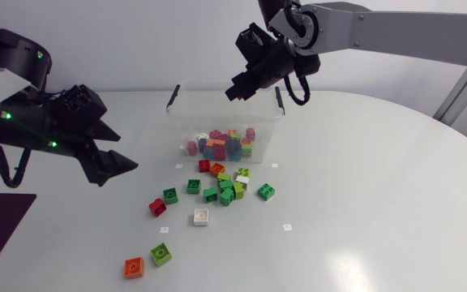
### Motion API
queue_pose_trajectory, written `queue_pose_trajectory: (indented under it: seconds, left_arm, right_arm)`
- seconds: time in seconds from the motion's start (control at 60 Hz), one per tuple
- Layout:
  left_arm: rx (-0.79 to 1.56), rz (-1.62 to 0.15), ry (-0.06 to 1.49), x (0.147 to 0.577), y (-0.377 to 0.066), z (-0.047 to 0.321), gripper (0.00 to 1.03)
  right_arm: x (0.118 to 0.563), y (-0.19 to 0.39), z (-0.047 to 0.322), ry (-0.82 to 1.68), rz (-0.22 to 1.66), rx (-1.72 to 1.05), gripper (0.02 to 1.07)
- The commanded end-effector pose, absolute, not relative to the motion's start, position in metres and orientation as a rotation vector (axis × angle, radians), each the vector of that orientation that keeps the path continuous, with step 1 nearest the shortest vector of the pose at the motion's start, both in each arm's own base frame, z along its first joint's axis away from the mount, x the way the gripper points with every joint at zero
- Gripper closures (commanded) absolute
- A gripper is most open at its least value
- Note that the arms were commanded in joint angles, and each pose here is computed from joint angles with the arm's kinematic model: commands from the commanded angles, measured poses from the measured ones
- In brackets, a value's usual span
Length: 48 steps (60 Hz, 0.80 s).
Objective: Place the duplo bricks in the container
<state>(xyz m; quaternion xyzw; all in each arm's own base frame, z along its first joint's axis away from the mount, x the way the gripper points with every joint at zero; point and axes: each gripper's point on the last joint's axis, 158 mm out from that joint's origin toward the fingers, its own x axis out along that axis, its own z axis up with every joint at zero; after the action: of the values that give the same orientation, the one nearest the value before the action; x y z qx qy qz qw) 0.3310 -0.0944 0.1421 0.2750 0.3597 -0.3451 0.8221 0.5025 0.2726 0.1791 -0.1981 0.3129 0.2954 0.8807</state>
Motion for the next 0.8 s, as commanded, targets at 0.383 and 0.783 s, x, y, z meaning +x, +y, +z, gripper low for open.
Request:
queue_pose_trajectory:
  seconds: [0.383, 0.783]
  left_arm:
    - [0.784, -0.966, 0.900, 0.237, -0.086, 0.075, 0.06]
    - [0.926, -1.121, 1.024, 0.180, -0.090, 0.034, 0.07]
  right_arm:
    - [0.534, 0.269, 0.174, 0.651, 0.560, -0.409, 0.07]
    - [0.455, 0.251, 0.177, 0.695, 0.650, -0.573, 0.07]
